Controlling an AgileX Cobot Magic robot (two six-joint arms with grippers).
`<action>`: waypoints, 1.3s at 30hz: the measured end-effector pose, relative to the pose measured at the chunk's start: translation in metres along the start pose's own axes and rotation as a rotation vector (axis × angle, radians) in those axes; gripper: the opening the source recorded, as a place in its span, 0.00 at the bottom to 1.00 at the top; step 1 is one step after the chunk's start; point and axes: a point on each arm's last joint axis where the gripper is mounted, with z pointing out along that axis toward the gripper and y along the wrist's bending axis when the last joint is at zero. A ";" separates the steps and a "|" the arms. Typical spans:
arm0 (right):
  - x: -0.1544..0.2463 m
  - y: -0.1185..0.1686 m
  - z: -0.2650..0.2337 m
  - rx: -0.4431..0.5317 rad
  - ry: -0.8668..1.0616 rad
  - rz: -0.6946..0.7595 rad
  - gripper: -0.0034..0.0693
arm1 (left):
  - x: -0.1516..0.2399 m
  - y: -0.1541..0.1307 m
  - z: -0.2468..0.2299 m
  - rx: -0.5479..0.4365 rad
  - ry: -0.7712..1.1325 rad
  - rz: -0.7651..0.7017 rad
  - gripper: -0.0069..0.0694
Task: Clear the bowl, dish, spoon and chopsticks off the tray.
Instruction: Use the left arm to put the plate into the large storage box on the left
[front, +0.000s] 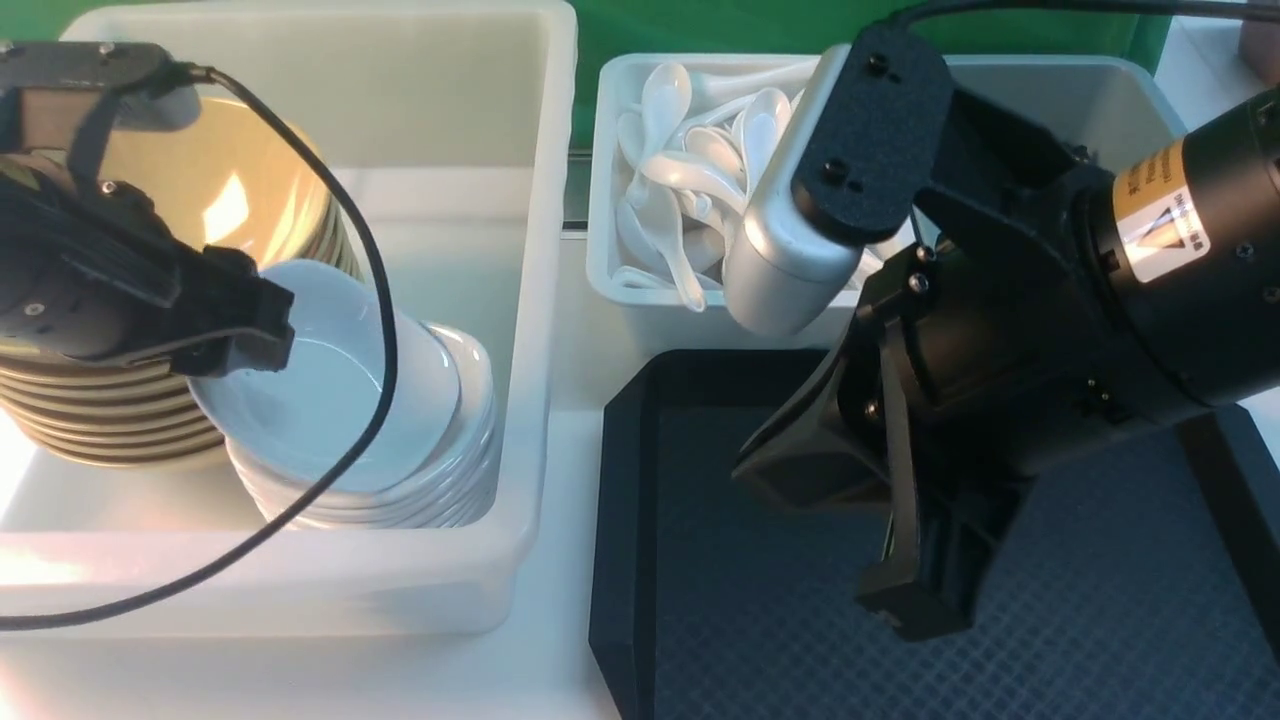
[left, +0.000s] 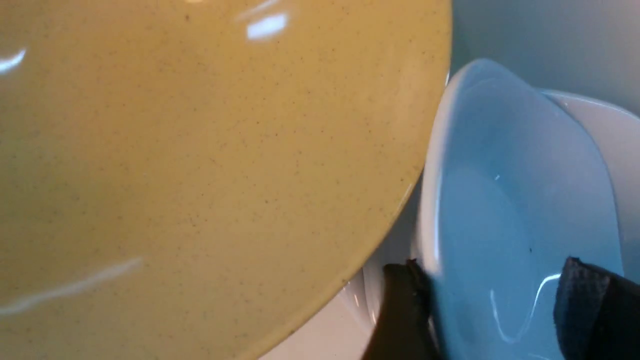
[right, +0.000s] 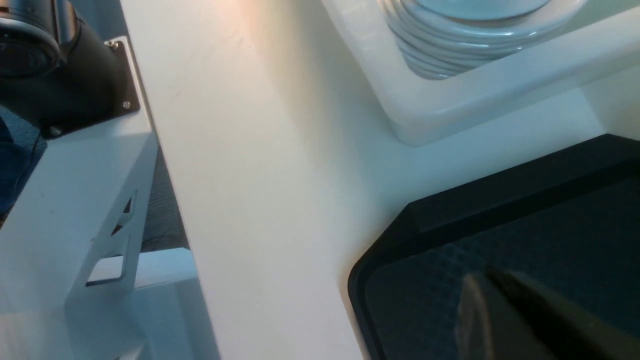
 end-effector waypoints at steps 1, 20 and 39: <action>0.000 0.000 0.000 0.000 0.000 0.000 0.10 | -0.001 -0.001 -0.003 0.002 0.005 0.002 0.68; 0.002 -0.002 0.000 0.021 0.017 -0.016 0.11 | 0.005 0.000 -0.015 -0.028 0.027 0.023 0.38; 0.004 -0.002 0.000 0.018 0.041 -0.019 0.11 | -0.001 0.002 0.017 0.016 0.065 0.027 0.08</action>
